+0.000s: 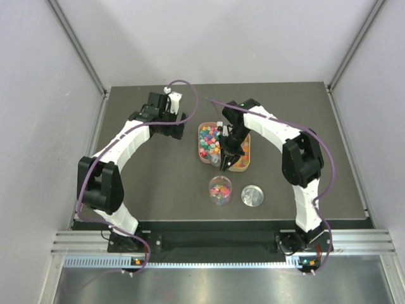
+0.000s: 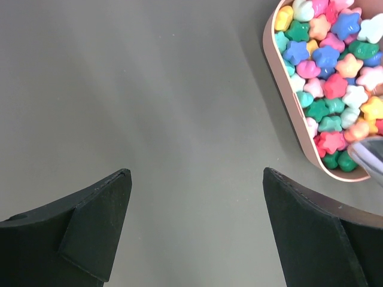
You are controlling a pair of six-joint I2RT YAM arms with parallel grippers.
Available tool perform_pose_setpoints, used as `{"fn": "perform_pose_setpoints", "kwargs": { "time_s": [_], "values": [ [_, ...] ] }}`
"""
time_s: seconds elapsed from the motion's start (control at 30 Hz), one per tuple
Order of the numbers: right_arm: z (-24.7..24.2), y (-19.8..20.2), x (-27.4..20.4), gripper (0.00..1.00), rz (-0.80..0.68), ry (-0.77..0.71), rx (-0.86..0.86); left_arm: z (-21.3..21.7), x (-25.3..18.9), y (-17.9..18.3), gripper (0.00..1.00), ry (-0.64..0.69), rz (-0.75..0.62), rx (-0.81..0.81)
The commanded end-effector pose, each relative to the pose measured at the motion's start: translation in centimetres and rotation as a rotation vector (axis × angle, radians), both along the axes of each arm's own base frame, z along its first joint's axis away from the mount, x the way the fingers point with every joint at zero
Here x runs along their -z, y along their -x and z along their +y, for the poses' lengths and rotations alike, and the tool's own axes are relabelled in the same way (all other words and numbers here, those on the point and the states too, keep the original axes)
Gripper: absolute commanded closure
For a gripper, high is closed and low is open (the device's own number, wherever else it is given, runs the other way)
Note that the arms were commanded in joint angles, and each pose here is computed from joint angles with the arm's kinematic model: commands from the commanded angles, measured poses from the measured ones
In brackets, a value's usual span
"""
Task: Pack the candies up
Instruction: Scoop the fake candies from the storage box.
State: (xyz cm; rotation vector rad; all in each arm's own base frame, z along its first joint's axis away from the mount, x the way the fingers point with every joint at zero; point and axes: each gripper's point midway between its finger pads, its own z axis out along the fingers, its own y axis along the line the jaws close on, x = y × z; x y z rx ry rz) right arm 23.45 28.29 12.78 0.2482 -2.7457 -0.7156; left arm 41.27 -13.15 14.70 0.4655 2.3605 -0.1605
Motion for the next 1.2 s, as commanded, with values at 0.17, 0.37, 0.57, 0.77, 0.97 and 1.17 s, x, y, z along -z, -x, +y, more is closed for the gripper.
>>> {"fn": "perform_pose_setpoints", "kwargs": {
  "time_s": [0.17, 0.37, 0.57, 0.77, 0.97, 1.17],
  "values": [
    [0.8, -2.3, 0.7, 1.0, -0.038, 0.021, 0.004, -1.1, -1.9, -0.4, 0.04, 0.066, -0.081, 0.029],
    [0.6, -2.9, 0.8, 1.0, -0.067, 0.04, 0.006, -2.9, -1.0, -5.2, 0.03, 0.081, -0.147, 0.081],
    [0.1, -3.4, 1.4, 1.0, -0.096, 0.08, -0.008, -6.7, -0.6, -9.7, 0.03, 0.189, -0.176, 0.176],
    [0.5, -4.2, 1.5, 1.0, -0.114, 0.071, -0.01, -10.0, 1.1, -12.1, 0.06, 0.318, -0.099, 0.22],
    [0.2, -4.5, 2.1, 1.0, -0.131, 0.099, -0.014, -11.8, 3.4, -12.1, 0.16, 0.388, -0.034, 0.287],
    [0.3, -5.0, 2.2, 1.0, -0.151, 0.113, -0.018, -13.3, 5.3, -11.2, 0.25, 0.468, 0.054, 0.315]
  ]
}}
